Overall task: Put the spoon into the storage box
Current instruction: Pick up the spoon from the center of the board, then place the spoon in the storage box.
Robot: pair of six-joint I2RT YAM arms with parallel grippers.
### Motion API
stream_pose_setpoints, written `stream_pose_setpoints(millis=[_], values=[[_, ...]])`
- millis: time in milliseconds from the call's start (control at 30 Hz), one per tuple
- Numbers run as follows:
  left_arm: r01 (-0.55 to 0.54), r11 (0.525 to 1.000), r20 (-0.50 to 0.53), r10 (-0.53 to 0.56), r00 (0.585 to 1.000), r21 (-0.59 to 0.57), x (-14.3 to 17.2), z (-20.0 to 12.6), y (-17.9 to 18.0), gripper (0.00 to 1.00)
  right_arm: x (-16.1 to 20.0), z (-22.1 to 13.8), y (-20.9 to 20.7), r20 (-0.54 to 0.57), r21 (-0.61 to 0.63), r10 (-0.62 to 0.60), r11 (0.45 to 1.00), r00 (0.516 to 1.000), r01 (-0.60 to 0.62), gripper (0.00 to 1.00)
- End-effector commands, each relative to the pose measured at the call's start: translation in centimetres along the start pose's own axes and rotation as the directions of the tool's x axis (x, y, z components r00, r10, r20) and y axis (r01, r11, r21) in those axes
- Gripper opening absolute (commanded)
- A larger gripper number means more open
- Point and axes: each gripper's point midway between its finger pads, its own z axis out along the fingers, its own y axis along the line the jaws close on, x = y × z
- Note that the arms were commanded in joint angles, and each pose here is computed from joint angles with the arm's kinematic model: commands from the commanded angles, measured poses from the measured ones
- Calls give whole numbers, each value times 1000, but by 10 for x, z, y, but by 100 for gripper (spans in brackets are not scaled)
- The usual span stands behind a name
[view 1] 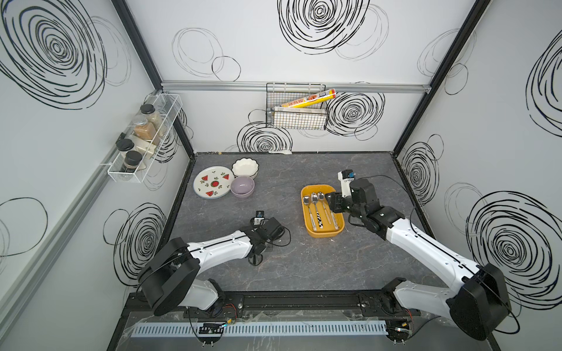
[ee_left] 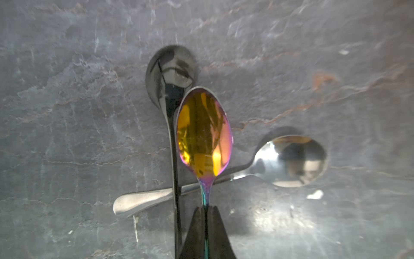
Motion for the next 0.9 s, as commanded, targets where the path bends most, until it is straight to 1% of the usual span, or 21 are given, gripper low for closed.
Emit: stream_pose_setpoints(millis=[0, 100, 200, 367, 567, 700, 867], values=[[21, 999, 60, -24, 998, 44, -21, -21, -9, 0, -9, -8, -4, 54, 13, -3, 1000, 999, 2, 46], [25, 997, 82, -31, 996, 74, -32, -32, -16, 0, -12, -13, -7, 81, 30, 0, 1000, 997, -2, 46], [22, 994, 112, -34, 993, 109, -50, -44, -31, 0, -16, -21, -10, 126, 35, 4, 999, 992, -9, 46], [-22, 985, 144, -3, 990, 169, -83, -61, -75, 0, -10, -28, -23, 147, 78, 5, 997, 989, -16, 46], [-98, 980, 185, 65, 981, 175, -117, -74, -138, 0, -1, -34, -32, 166, 89, 26, 995, 986, -41, 46], [-109, 974, 183, 73, 980, 198, -134, -68, -173, 0, -5, -39, -36, 192, 105, 33, 993, 981, -54, 46], [-108, 962, 174, 65, 983, 251, -146, -57, -212, 0, -6, -42, -36, 200, 100, 31, 994, 979, -52, 46]])
